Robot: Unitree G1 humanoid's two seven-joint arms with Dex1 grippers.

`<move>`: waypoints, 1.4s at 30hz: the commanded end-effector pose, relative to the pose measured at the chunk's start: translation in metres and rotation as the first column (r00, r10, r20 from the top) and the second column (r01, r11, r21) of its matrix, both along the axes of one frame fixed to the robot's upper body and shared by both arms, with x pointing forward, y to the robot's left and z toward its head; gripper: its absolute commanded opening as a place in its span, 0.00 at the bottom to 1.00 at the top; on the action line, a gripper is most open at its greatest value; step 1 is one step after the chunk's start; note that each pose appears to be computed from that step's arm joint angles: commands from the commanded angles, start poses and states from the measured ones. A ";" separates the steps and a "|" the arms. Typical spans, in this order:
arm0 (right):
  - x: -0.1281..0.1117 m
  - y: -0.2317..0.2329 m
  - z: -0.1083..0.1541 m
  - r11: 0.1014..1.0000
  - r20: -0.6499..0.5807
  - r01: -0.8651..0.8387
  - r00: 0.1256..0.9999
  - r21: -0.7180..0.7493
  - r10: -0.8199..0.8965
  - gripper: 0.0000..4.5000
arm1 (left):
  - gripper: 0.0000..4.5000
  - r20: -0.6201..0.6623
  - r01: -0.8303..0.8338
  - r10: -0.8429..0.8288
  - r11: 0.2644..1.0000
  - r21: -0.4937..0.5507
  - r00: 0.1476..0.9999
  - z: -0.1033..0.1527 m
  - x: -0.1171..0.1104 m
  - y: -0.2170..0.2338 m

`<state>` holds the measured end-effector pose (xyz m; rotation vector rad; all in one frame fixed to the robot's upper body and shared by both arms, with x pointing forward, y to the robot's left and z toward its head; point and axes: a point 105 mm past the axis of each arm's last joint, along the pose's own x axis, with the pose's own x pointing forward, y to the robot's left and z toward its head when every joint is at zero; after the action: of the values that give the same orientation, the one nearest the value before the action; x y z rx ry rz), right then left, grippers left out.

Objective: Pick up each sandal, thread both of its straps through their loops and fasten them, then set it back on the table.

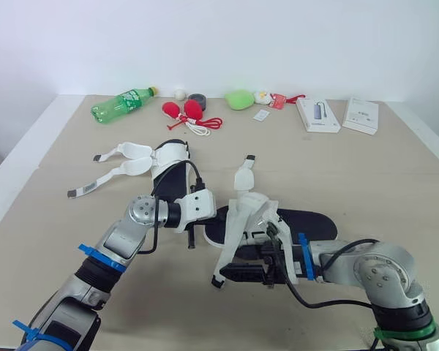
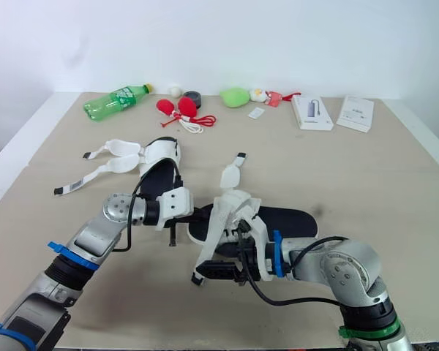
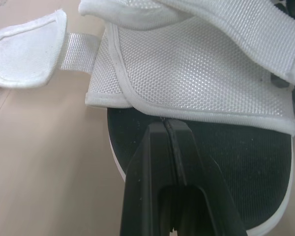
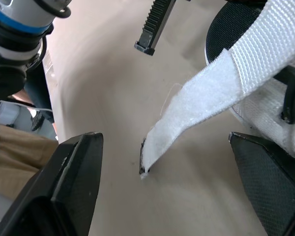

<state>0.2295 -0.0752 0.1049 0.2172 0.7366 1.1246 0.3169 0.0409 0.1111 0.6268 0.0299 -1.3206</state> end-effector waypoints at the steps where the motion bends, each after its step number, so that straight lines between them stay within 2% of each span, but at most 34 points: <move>1: 0.007 0.002 0.011 0.999 0.040 0.027 0.999 0.027 -0.029 0.67 | 0.00 -0.004 0.025 -0.025 1.000 0.005 1.000 -0.002 -0.003 -0.005; 7: 0.004 0.005 0.009 0.998 0.019 0.044 0.999 0.038 -0.044 0.05 | 0.00 -0.003 0.029 -0.029 1.000 0.008 1.000 -0.002 -0.003 -0.005; 8: 0.003 0.005 0.009 0.998 0.015 0.043 0.999 0.042 -0.044 0.02 | 0.00 -0.004 0.030 -0.029 1.000 0.008 1.000 -0.002 -0.003 -0.005; 11: 0.001 0.006 0.011 0.998 0.005 0.039 0.999 0.053 -0.040 0.02 | 0.00 -0.006 0.031 -0.031 0.999 0.008 1.000 -0.002 -0.003 -0.005; 14: -0.004 0.003 0.023 0.994 -0.008 0.007 1.000 0.105 -0.006 0.02 | 0.00 -0.008 0.033 -0.033 0.999 0.011 0.999 -0.002 -0.003 -0.005; 19: 0.010 -0.012 0.077 0.981 0.054 -0.053 0.998 0.188 0.043 0.02 | 0.00 -0.011 0.037 -0.037 0.999 0.014 0.999 -0.003 -0.003 -0.005; 23: 0.030 -0.027 0.107 0.987 0.094 -0.035 0.995 0.158 0.020 0.02 | 0.00 -0.008 0.040 -0.040 0.999 0.011 0.999 -0.002 -0.002 -0.007; 29: 0.057 -0.057 0.100 0.997 0.053 0.069 0.996 0.030 -0.070 0.02 | 0.00 -0.004 0.050 -0.050 0.999 0.009 0.999 -0.002 -0.002 -0.009; 42: 0.061 -0.073 0.101 0.999 0.003 0.034 0.999 -0.005 -0.033 0.02 | 0.00 -0.005 0.055 -0.054 0.998 0.014 0.999 -0.005 -0.007 -0.009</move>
<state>0.2898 -0.1463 0.1954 0.2392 0.7595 1.0799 0.3139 0.0323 0.1123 0.6330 0.0017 -1.3624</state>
